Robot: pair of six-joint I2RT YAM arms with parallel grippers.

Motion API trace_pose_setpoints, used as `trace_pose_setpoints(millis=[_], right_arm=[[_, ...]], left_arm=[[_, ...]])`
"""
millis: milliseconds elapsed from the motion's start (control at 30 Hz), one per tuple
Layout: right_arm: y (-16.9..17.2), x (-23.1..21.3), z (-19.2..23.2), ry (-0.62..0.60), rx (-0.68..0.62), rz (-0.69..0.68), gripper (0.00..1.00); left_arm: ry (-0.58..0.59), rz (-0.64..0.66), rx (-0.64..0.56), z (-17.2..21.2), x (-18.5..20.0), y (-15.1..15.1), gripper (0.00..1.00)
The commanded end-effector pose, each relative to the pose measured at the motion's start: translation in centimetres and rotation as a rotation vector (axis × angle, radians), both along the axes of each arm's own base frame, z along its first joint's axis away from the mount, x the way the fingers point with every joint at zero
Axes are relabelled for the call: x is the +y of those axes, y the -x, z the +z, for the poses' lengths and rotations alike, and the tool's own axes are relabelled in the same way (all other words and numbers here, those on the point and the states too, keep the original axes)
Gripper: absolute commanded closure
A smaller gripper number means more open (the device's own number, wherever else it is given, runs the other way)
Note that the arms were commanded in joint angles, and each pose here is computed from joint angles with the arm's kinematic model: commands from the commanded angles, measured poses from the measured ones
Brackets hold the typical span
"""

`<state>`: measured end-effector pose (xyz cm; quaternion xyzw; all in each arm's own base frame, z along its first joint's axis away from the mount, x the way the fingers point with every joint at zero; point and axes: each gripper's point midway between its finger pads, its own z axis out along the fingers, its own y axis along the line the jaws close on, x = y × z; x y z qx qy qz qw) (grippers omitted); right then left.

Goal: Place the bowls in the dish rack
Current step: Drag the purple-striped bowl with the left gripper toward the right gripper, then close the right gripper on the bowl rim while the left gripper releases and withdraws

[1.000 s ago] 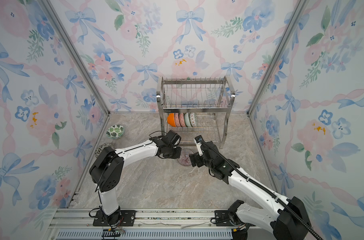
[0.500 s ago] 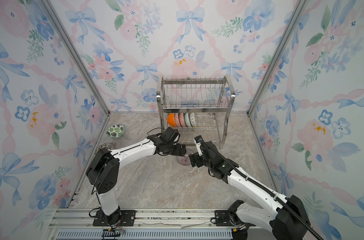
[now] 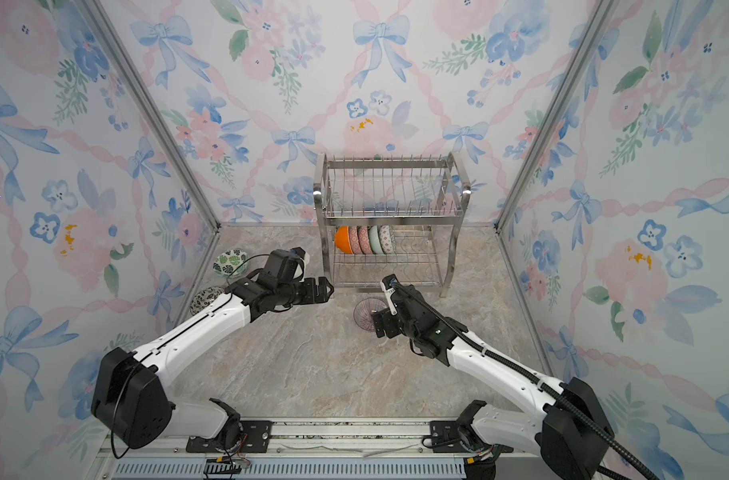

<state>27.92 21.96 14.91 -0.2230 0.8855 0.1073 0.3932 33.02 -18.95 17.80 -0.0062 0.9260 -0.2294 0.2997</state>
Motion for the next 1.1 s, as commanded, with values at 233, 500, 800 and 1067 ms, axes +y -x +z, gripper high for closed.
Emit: trace_pose_setpoints(millis=[233, 500, 800, 1067], right_arm=[[-0.7, 6.7, -2.5, 0.075, 0.064, 0.024, 0.03], [-0.9, 8.4, -6.1, 0.177, 0.141, -0.019, 0.08], [-1.0, 7.8, -8.0, 0.246, 0.172, -0.063, 0.27], [-1.2, 7.8, -9.0, 0.278, 0.189, -0.063, 0.53]], left_arm=[[0.240, 0.132, 0.054, -2.8, 5.5, 1.5, 0.02], [0.357, 0.174, 0.130, -5.9, 6.8, 3.4, 0.02], [0.386, 0.162, 0.144, -6.6, 6.5, 3.9, 0.02], [0.395, 0.162, 0.163, -7.1, 6.4, 4.0, 0.02]])
